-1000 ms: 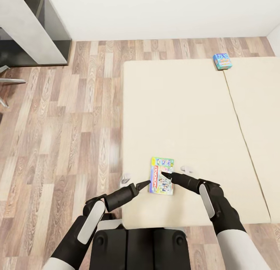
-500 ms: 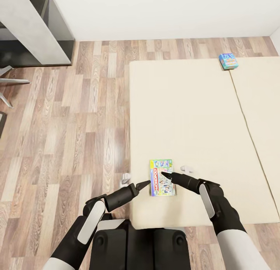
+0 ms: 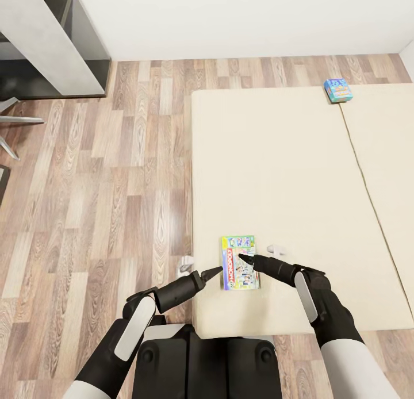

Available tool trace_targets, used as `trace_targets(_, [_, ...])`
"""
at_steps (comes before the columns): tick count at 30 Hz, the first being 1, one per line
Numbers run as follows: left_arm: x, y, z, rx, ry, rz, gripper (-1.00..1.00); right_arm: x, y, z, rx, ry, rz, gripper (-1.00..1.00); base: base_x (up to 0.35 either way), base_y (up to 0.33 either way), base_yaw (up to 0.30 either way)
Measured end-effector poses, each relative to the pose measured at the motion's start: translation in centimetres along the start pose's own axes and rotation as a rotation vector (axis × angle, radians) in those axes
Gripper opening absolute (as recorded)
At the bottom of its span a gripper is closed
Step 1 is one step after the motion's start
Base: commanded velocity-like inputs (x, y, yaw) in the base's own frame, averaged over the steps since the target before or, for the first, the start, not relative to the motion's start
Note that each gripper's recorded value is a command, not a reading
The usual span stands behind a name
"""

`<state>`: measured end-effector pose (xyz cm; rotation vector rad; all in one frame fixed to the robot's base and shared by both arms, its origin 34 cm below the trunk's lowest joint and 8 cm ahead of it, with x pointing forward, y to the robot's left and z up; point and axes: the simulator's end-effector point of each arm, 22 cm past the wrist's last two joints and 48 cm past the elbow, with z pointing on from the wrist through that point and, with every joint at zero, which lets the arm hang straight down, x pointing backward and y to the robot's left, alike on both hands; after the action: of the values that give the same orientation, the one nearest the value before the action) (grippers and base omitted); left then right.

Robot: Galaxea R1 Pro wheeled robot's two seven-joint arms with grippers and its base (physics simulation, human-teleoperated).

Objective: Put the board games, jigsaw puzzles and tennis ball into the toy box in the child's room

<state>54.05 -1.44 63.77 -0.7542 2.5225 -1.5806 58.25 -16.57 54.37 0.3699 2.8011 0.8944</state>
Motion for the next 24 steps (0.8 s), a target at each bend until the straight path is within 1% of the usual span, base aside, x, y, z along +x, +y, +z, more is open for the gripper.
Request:
trace_targets(8, [0.0,0.0,0.0,0.0,0.0,0.0,1.0,-0.1,0.0,0.0,0.001,-0.002,0.0,1.0,0.0,0.001,0.0])
trace_targets(13, [0.0,0.0,0.0,0.0,0.0,0.0,1.0,-0.9,0.1,-0.4,0.0,-0.02,-0.013,1.0,0.0,0.0,0.0])
trace_targets(15, [0.0,0.0,0.0,0.0,0.0,0.0,1.0,-2.1,0.5,-0.8,-0.003,-0.043,-0.031,1.0,0.0,0.0,0.0])
trace_targets(16, [0.0,0.0,0.0,0.0,0.0,0.0,1.0,-2.1,0.5,-0.8,-0.003,-0.043,-0.031,1.0,0.0,0.0,0.0])
trace_targets(18, [0.0,0.0,0.0,0.0,0.0,0.0,1.0,-3.5,1.0,-1.4,-0.006,-0.073,-0.055,1.0,0.0,0.0,0.0])
trace_targets(19, [0.0,0.0,0.0,0.0,0.0,0.0,1.0,-3.6,1.0,-1.4,-0.005,-0.073,-0.055,1.0,0.0,0.0,0.0])
trace_targets(21, [0.0,0.0,0.0,0.0,-0.001,0.0,1.0,-4.9,1.5,-2.1,-0.009,-0.1,-0.078,1.0,0.0,0.0,0.0])
trace_targets(24, [0.0,0.0,0.0,0.0,-0.001,0.0,1.0,-5.4,1.7,-2.4,-0.008,-0.11,-0.088,1.0,0.0,0.0,0.0])
